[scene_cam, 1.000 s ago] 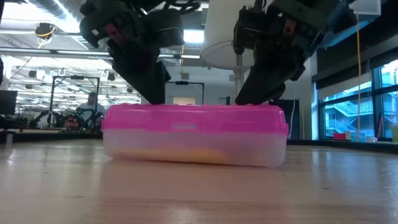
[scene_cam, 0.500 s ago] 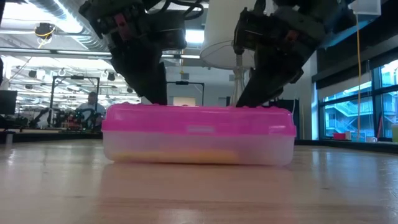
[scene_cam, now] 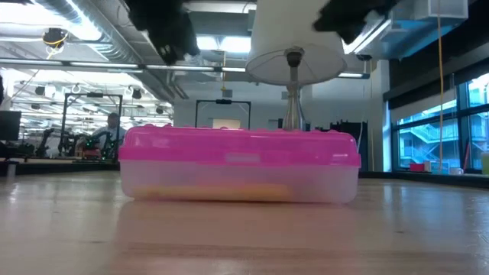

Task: Pick & place school supplies into a supply box
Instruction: Return to Home Position

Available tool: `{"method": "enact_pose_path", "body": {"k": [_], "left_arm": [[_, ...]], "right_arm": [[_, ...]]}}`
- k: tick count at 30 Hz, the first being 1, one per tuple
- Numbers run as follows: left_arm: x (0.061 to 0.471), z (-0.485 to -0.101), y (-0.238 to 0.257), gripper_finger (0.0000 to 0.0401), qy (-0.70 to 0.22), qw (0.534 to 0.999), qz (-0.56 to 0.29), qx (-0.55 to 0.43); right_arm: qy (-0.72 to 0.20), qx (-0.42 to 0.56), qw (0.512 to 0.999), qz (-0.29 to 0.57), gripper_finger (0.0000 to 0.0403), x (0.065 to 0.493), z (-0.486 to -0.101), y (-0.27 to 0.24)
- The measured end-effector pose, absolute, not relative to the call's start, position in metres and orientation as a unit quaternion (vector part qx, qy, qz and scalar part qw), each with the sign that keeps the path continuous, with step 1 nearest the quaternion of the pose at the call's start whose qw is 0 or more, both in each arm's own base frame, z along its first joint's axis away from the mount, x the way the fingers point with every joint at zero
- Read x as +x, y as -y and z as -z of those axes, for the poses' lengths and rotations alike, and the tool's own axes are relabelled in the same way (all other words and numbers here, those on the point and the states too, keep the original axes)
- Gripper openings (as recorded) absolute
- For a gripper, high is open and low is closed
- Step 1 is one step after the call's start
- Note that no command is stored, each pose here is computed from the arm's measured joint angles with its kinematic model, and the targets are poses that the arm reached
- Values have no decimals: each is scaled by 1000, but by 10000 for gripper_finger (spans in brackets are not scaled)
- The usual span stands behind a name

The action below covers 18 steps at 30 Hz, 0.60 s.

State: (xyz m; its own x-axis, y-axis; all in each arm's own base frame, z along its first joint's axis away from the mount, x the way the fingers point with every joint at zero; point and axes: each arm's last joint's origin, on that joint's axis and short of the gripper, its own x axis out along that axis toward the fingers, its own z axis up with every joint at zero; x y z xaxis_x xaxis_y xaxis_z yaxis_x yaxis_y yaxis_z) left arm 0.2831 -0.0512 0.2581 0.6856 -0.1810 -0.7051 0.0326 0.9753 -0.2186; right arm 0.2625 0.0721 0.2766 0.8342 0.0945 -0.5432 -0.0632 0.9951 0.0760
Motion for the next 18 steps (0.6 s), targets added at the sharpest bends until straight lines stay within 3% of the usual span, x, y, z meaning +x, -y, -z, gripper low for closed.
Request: {"method": "enact_pose_path", "body": {"k": [6, 11, 18], "left_arm": [[235, -278, 42, 4, -247, 965, 11, -84], [193, -272, 33, 5, -126, 986, 25, -101], [151, -256, 14, 3, -77, 990, -63, -102]], "right_arm": [[-269, 12, 960, -74, 114, 218, -283, -72], [-219, 82, 970, -69, 114, 183, -260, -60], [-117, 115, 983, -83, 114, 149, -242, -48]]}}
